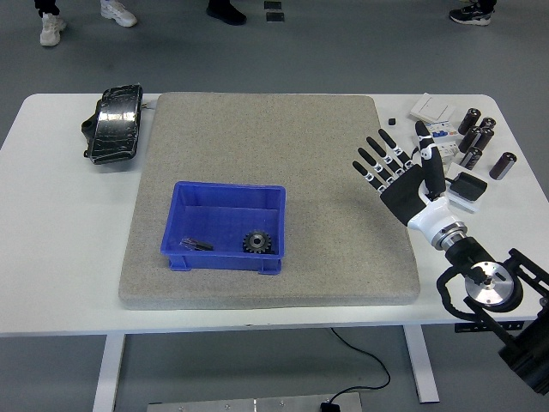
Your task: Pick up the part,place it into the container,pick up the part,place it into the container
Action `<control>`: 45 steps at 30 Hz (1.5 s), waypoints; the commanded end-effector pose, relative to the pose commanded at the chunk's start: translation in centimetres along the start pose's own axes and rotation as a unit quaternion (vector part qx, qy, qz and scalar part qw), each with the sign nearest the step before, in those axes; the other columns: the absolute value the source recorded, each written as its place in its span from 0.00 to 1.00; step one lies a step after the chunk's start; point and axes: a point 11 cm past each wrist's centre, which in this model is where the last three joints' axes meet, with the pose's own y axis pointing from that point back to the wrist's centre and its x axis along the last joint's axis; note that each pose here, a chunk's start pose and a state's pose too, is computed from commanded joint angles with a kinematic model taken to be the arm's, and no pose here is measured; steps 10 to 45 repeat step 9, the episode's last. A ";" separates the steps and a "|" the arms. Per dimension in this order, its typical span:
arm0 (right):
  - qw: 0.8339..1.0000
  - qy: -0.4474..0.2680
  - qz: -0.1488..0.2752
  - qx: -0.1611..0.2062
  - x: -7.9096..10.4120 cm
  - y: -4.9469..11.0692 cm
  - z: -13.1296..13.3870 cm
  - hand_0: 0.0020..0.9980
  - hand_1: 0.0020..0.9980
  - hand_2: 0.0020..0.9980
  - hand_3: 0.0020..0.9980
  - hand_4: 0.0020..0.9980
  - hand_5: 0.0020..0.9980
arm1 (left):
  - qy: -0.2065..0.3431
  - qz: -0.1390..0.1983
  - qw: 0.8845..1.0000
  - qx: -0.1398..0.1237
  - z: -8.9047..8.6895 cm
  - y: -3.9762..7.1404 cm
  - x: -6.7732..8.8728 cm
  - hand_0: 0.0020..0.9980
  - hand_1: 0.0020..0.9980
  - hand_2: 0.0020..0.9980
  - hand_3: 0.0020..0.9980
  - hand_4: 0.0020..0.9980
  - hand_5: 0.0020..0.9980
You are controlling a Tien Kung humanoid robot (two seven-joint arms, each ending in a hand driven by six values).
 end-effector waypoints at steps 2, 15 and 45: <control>0.999 0.040 0.015 0.010 -0.3 0.0 -1.7 0.65 0.71 0.74 0.75 0.91 0.66 | 0.000 0.000 1.000 0.000 0.0 0.0 0.0 0.68 0.67 0.61 0.56 0.50 0.48; 0.977 0.184 0.090 0.060 0.3 0.8 -7.4 0.67 0.72 0.74 0.75 0.91 0.63 | -0.001 0.001 1.000 0.001 -0.1 0.0 0.0 0.68 0.67 0.61 0.56 0.50 0.48; 0.977 0.184 0.090 0.060 0.3 0.8 -7.4 0.67 0.72 0.74 0.75 0.91 0.63 | -0.001 0.001 1.000 0.001 -0.1 0.0 0.0 0.68 0.67 0.61 0.56 0.50 0.48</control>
